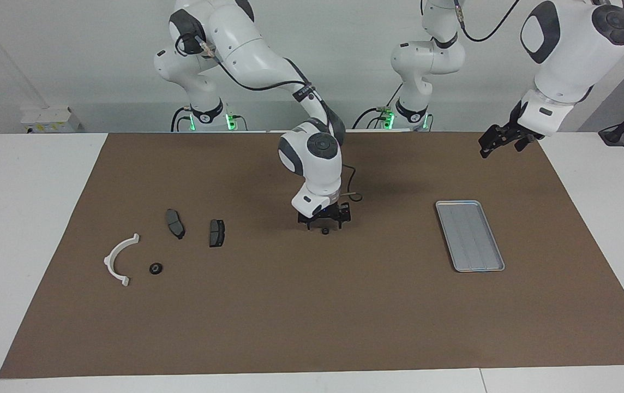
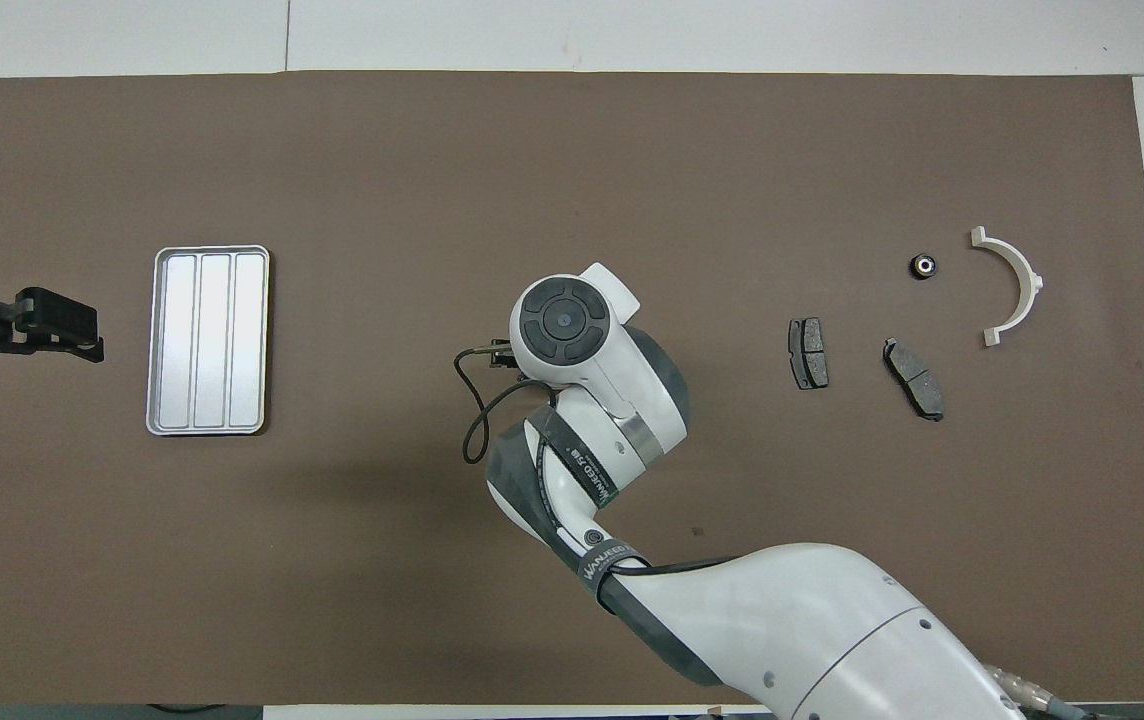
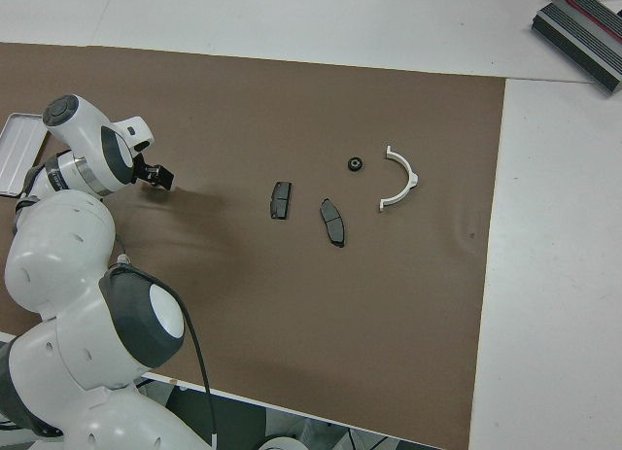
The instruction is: Place bearing gear from tray to pile
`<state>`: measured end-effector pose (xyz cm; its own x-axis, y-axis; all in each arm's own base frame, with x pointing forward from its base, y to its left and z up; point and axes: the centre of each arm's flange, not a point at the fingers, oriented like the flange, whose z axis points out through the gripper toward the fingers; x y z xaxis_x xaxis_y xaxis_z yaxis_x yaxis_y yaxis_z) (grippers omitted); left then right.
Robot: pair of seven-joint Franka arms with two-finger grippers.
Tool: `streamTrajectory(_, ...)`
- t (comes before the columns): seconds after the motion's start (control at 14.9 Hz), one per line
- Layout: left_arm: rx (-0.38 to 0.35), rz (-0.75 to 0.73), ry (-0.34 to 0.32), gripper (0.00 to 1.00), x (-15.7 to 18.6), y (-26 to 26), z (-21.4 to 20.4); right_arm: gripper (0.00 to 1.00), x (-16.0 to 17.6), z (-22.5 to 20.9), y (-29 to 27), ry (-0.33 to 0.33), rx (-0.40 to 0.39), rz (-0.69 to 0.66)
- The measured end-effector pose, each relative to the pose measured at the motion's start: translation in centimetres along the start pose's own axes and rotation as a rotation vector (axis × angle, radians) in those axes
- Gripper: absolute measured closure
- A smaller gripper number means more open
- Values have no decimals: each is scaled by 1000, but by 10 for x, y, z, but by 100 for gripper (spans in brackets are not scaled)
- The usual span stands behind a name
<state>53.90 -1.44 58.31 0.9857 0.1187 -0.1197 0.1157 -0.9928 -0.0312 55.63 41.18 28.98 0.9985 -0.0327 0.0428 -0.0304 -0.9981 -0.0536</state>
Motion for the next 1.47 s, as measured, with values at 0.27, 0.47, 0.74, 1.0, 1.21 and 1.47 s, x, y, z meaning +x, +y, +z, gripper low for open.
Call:
streamTrajectory(0.27,0,0,0,0,0,0,0,10,-1,2,0,-1,0,0)
streamTrajectory(0.47,0,0,0,0,0,0,0,11,-1,3,1,0,0,0)
streamTrajectory(0.74,0,0,0,0,0,0,0,25,-2,6,2,9,7,0)
streamTrajectory(1.0,0,0,0,0,0,0,0,48,-2,6,3,23,19,2)
streamTrajectory(1.21,0,0,0,0,0,0,0,74,-2,0,1,30,27,-1)
streamTrajectory(1.47,0,0,0,0,0,0,0,74,-1,0,3,26,23,-8)
